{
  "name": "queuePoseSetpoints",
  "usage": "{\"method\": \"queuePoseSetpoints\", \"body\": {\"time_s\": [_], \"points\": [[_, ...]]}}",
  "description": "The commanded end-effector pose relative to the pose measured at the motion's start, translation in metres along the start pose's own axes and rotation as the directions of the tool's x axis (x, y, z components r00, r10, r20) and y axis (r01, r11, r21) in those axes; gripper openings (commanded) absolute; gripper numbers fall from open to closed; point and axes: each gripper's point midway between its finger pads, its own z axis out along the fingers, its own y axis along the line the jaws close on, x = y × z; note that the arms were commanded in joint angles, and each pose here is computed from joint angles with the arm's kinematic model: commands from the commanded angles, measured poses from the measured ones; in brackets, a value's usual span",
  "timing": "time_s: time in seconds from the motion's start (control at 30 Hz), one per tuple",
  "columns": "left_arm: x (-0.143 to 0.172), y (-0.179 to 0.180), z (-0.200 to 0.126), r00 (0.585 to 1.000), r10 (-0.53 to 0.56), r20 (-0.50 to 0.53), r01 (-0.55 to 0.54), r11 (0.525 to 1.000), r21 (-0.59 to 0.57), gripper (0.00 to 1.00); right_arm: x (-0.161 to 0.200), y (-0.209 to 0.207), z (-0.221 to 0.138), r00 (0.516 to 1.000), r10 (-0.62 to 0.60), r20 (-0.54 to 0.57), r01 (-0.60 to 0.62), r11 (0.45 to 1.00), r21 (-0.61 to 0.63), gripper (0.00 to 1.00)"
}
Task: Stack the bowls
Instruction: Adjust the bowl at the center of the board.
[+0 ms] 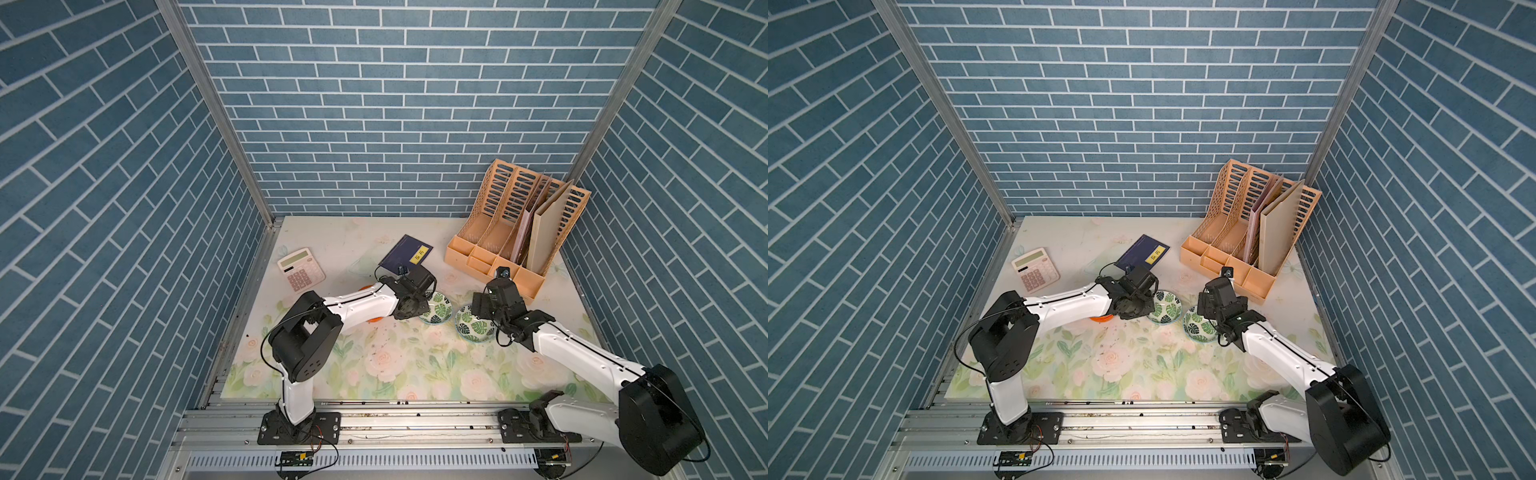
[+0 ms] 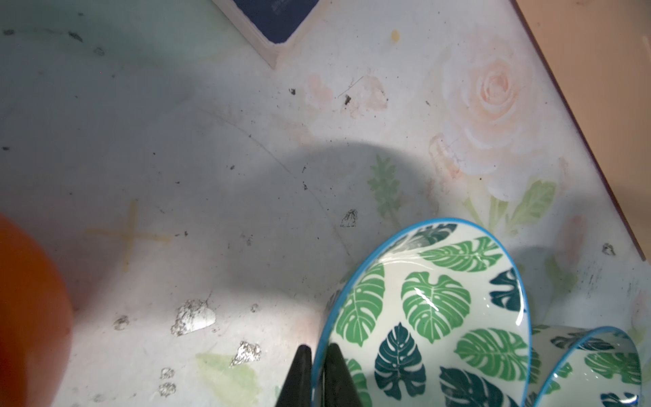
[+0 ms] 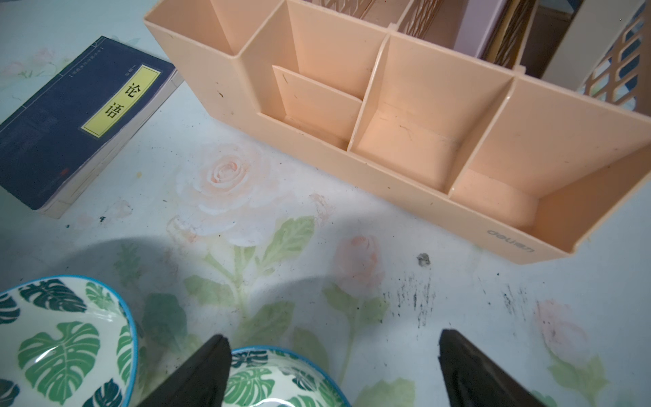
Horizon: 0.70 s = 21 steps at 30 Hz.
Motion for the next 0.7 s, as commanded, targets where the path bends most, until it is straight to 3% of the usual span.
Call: {"method": "queuePoseSetpoints", "body": {"time_s": [0.0,0.67], "points": [[-0.004,0.028,0.007,1.000,0.005,0.005,-0.005,0.994,-0.108,0.12,0.002,0.001,0.002,1.000,-0.022,0.002,0.022,1.000,-0.001,0.96],[0.007,0.044,0.008,0.999,0.026,-0.028,-0.029,0.992,-0.120,0.16,0.001,0.004,0.007,1.000,-0.025,0.001,0.025,1.000,-0.007,0.96]]}}
